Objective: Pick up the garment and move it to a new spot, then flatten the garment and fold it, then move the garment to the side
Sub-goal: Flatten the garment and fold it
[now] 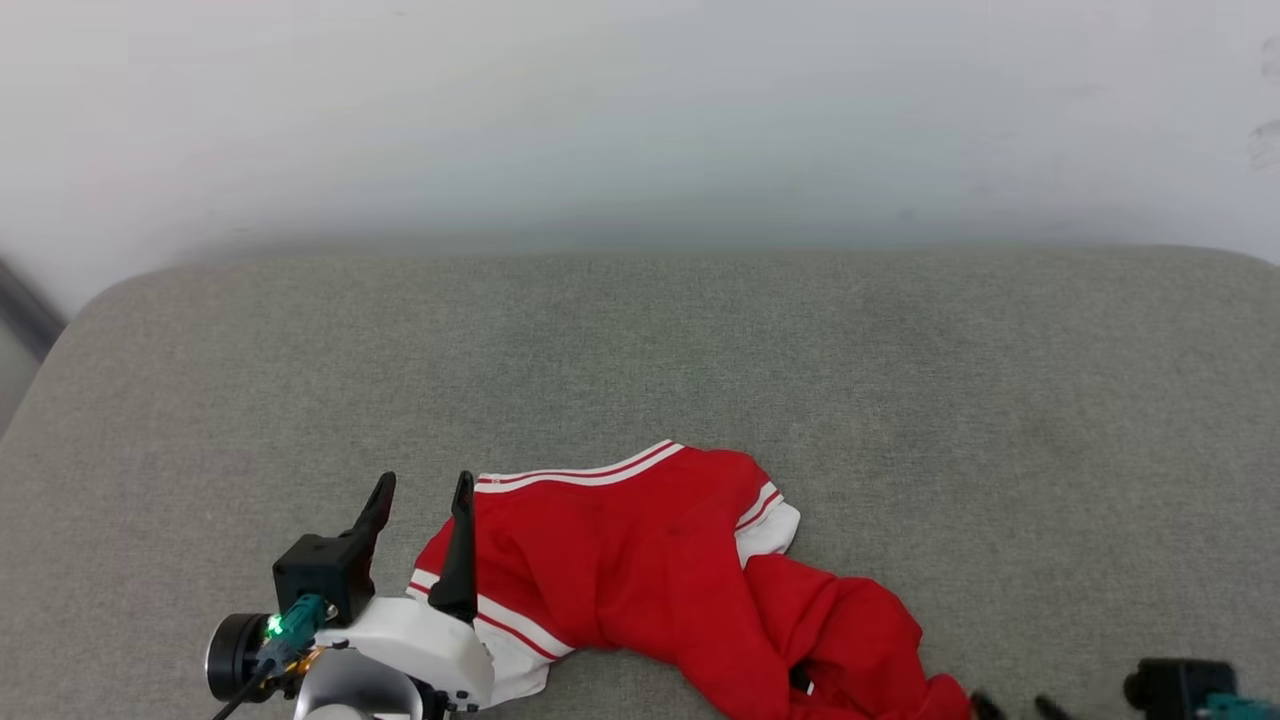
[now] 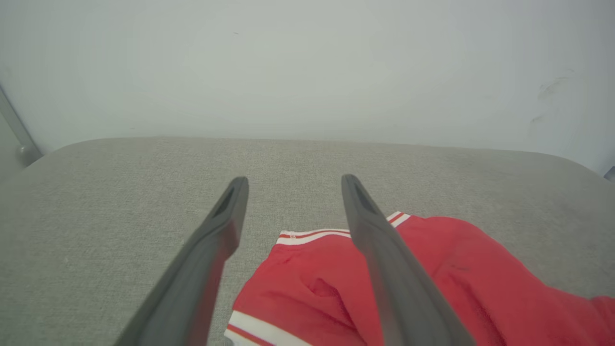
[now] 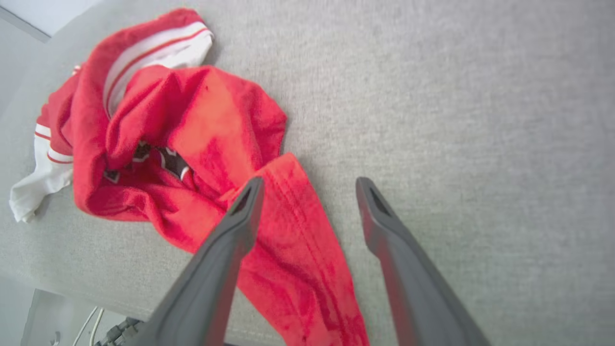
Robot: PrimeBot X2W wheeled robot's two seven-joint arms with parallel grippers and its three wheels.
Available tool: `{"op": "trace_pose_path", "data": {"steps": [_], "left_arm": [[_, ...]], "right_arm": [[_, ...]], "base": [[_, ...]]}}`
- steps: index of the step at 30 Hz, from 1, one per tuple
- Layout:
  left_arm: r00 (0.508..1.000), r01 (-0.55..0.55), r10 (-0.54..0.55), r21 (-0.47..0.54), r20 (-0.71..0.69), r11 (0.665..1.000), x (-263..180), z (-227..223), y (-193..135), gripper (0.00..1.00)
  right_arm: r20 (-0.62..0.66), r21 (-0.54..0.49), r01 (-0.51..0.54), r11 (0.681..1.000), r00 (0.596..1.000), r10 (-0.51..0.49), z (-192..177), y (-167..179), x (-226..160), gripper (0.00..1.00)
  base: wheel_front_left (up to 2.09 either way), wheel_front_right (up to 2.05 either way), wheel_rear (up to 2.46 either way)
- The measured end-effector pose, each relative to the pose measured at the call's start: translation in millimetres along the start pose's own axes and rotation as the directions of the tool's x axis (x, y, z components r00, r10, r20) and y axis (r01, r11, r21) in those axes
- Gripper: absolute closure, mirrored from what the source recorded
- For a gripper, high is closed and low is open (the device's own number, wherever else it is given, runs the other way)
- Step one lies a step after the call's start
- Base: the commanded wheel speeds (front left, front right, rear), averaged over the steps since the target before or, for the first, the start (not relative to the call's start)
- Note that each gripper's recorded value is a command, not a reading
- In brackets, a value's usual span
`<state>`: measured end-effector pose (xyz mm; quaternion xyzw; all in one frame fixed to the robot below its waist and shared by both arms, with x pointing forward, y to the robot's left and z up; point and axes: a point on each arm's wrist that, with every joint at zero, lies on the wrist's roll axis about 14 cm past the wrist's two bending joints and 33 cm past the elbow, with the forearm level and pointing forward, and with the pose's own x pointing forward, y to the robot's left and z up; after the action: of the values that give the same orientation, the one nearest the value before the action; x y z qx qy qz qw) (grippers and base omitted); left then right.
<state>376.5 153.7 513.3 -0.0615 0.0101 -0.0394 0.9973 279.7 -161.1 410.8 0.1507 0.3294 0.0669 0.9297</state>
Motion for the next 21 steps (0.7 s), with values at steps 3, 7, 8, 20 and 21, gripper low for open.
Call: {"op": "trace_pose_path", "data": {"steps": [3,7,8,20,21], "left_arm": [[1.0,-0.005,0.005,-0.004,0.0,1.0,-2.7,-0.1,0.5,0.0],[1.0,-0.008,0.008,-0.005,0.012,1.0,-4.7,3.6,0.9,0.0],[1.0,-0.009,0.009,-0.006,0.013,1.0,-5.1,3.9,1.0,0.0],[0.999,-0.001,0.001,-0.01,0.051,1.0,10.2,12.8,-0.9,0.0],[0.999,-0.002,0.003,-0.011,0.052,1.0,12.1,12.6,-0.2,0.0]], "right_arm": [[0.131,-0.026,0.001,1.0,0.991,0.003,32.2,-1.7,-3.9,0.0],[0.217,-0.049,0.001,0.999,0.976,0.009,61.3,-3.8,-4.1,0.0],[0.226,-0.052,0.001,0.999,0.974,0.011,66.9,-4.8,-2.4,0.0],[-0.011,-0.171,-0.122,0.978,0.992,0.122,103.0,27.4,73.3,0.0],[-0.057,-0.178,-0.147,0.973,0.989,0.139,100.8,34.8,81.2,0.0]], "base": [[0.0,0.0,0.0],[0.0,0.0,0.0],[0.0,0.0,0.0],[0.0,0.0,0.0],[0.0,0.0,0.0]]}}
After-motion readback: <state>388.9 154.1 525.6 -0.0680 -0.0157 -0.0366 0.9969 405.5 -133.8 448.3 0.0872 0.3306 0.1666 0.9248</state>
